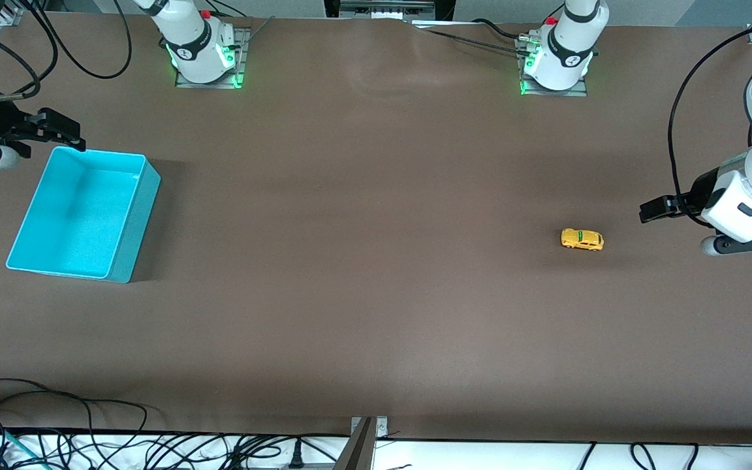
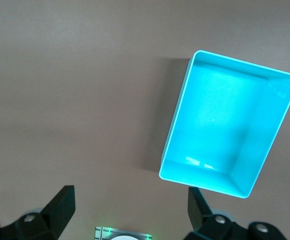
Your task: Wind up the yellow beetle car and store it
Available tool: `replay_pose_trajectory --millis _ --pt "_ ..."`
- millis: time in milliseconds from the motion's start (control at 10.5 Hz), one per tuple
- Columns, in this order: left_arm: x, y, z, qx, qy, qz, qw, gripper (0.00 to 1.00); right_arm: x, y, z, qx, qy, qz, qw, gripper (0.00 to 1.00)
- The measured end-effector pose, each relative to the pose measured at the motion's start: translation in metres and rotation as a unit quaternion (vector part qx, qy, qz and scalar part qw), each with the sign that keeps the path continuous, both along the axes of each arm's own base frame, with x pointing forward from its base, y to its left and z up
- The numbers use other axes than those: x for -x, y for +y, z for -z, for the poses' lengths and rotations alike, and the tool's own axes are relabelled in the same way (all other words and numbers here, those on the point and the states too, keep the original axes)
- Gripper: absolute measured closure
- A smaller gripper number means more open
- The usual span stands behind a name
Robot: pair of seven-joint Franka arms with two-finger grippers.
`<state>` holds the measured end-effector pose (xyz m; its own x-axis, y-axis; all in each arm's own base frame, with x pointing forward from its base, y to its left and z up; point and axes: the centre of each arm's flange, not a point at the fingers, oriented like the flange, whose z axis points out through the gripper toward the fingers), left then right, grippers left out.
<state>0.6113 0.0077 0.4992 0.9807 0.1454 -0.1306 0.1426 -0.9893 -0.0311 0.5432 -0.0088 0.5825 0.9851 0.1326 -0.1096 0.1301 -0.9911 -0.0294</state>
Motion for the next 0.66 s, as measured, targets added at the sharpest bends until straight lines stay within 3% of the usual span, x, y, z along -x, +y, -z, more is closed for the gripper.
replay_pose_trajectory --millis 379,664 --pt "0.0 0.0 0.005 0.005 0.005 -0.004 1.0 0.0 0.0 0.0 0.0 0.0 0.0 0.0 1.0 0.0" --pt "-0.003 0.01 0.02 0.038 0.018 -0.079 0.996 0.0 0.0 -0.001 0.0 0.0 0.0 0.0 1.0 0.0"
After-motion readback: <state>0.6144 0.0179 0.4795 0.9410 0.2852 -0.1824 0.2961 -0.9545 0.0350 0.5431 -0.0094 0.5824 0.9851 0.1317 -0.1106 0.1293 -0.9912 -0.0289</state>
